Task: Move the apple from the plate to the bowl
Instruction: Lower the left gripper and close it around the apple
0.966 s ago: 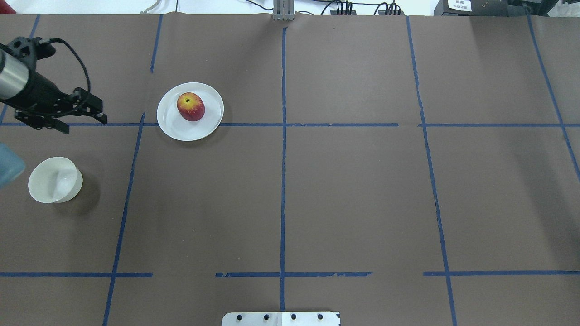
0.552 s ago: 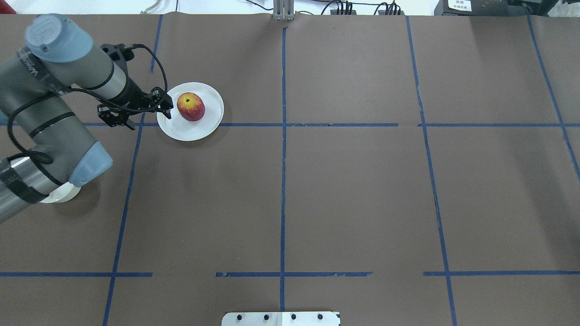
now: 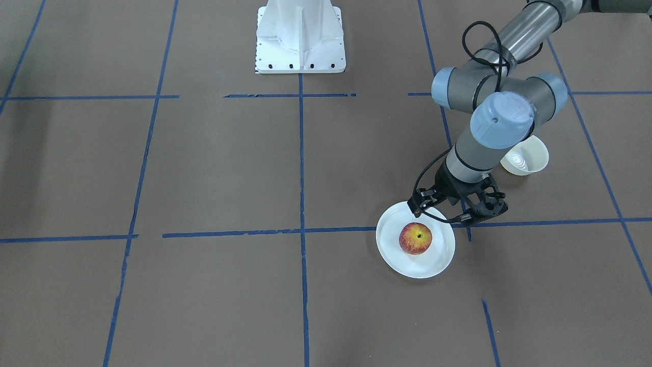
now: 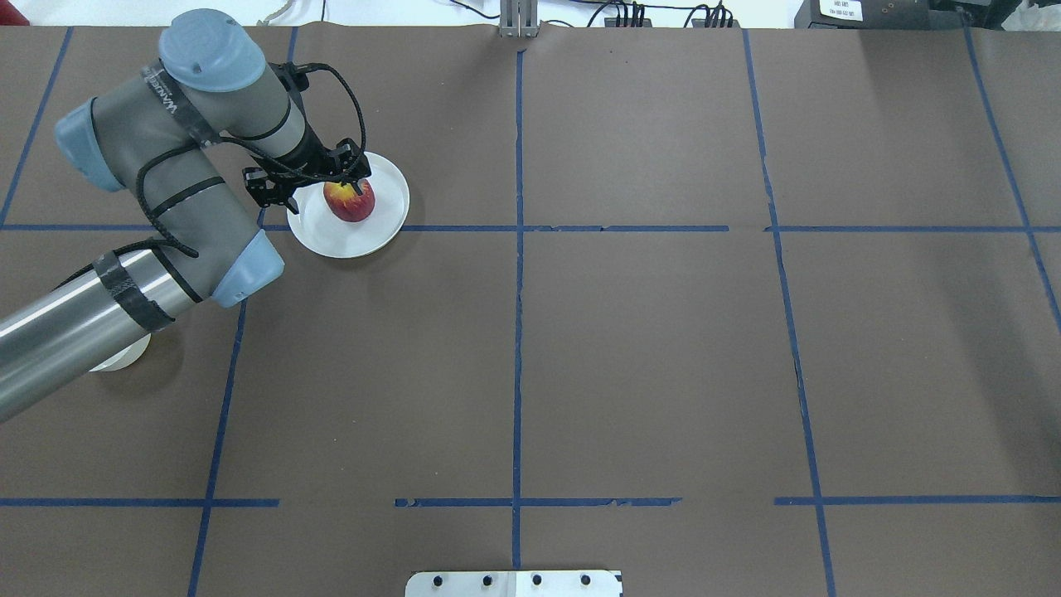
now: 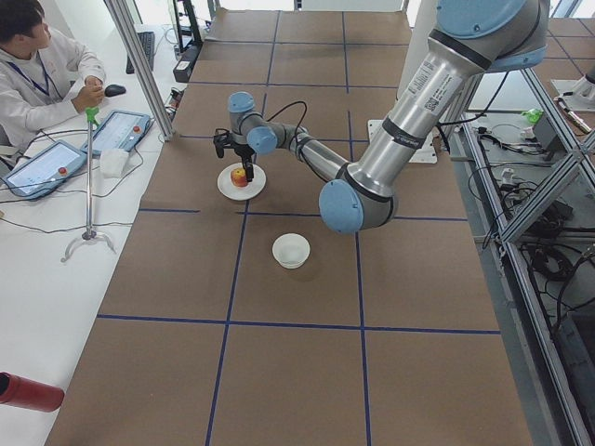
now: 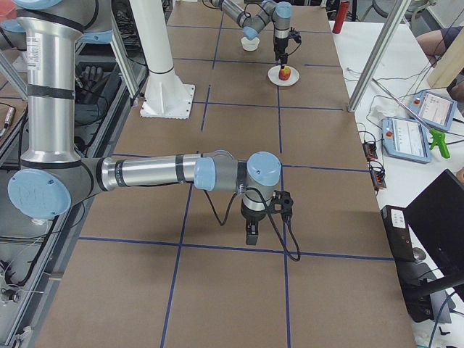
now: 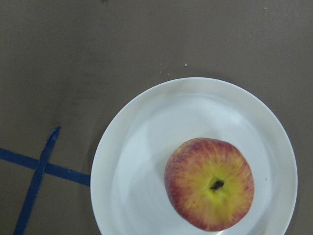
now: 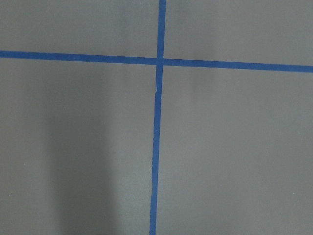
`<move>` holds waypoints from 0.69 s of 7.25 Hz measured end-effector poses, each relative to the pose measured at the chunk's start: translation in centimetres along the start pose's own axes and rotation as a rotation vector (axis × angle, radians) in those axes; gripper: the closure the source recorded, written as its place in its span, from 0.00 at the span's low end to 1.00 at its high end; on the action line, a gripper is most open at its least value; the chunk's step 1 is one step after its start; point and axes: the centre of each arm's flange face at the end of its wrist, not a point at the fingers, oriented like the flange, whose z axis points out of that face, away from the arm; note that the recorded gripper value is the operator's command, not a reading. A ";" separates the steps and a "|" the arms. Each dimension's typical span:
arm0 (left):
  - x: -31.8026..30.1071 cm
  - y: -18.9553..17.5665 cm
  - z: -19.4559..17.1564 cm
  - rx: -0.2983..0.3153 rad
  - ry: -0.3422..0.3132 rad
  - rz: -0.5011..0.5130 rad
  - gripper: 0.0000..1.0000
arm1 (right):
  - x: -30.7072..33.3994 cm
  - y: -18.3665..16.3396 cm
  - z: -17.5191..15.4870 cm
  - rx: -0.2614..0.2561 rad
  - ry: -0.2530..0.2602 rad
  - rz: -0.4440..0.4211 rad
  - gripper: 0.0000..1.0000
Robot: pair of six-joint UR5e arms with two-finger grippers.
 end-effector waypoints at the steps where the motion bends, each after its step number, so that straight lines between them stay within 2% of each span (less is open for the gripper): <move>1: 1.0 -0.6 0.5 0.004 -0.007 -0.001 0.00 | 0.0 0.0 0.0 0.000 0.000 0.000 0.00; 5: 2.1 -2.2 3.9 0.010 -0.030 0.000 0.00 | 0.0 0.0 0.0 0.000 0.000 -0.001 0.00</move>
